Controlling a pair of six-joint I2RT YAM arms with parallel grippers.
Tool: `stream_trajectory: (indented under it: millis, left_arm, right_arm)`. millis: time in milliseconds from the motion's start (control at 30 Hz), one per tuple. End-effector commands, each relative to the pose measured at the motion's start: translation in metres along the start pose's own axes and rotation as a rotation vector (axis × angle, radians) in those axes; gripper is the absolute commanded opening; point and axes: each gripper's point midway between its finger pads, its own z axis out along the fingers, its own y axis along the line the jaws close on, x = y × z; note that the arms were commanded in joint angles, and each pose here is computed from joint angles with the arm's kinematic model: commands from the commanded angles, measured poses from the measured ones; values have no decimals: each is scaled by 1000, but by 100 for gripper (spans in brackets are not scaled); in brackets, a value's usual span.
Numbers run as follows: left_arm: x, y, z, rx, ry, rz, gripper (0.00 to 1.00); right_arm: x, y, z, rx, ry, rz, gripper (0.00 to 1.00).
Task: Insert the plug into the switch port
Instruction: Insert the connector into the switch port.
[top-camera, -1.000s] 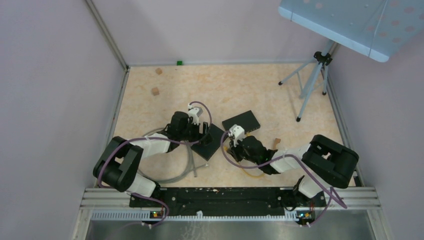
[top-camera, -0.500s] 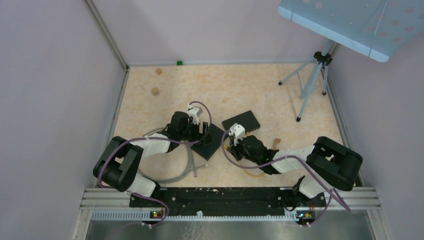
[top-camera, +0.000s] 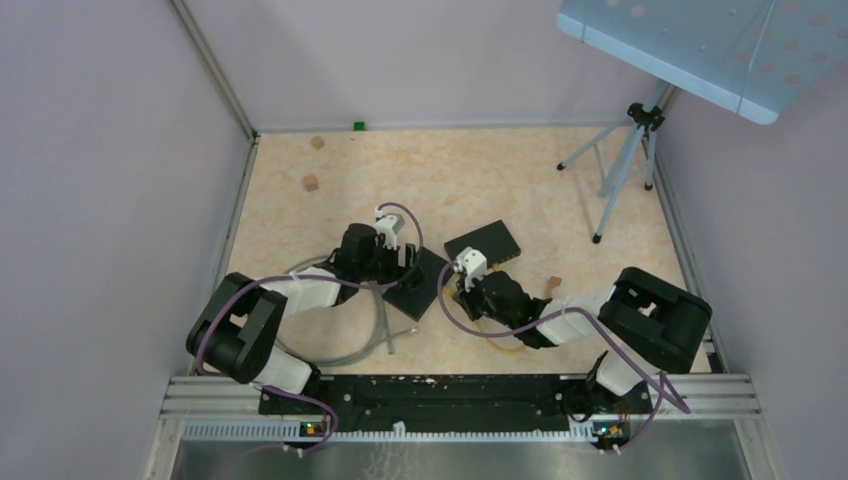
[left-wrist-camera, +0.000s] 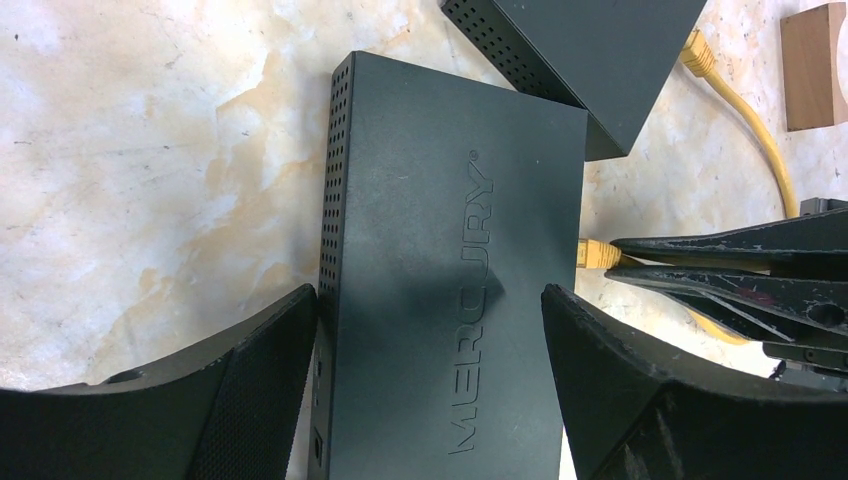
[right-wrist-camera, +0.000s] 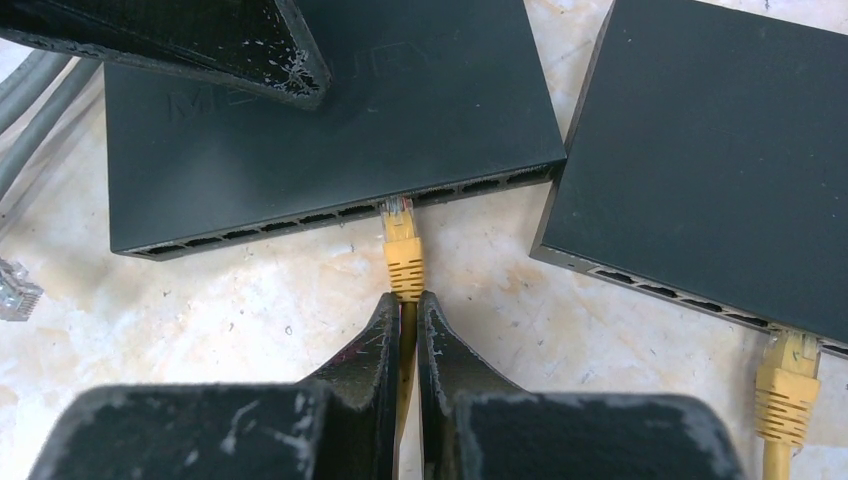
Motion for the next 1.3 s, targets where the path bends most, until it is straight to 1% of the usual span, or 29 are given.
stream_trajectory:
  millis: [0,233,300,433,600,733,833,967,1133,1267]
  left_arm:
    - [53,-13,-2,66,162,-74,86]
    - [57,-15,-2,92,180,-35,86]
    - [57,-18,-2,117,187,-19,86]
    - [60,-27,0,163,210,14,83]
    - [69,-39,6,207,256,69,82]
    - [71,-49,7,255,257,114,83]
    - [71,-57,6,293,252,145,83]
    - [73,-69,5,360,258,185,79]
    - [80,-85,5,449,286,192,77]
    - [90,-96,4,496,321,189,77]
  right_arm:
    - [-57,6,13,-1,-188,-5,0]
    - [-52,5,16,-9,-196,-111,0]
    - [-52,4,16,-11,-206,-158,0]
    - [-60,4,16,-19,-246,-200,0]
    - [-79,17,17,-119,-299,-287,0]
    - [-90,19,16,-194,-324,-329,0]
    - [-97,14,17,-228,-343,-348,0]
    - [-107,13,22,-243,-359,-400,0]
    - [-132,17,31,-248,-408,-394,0]
    - [-163,13,31,-202,-490,-310,0]
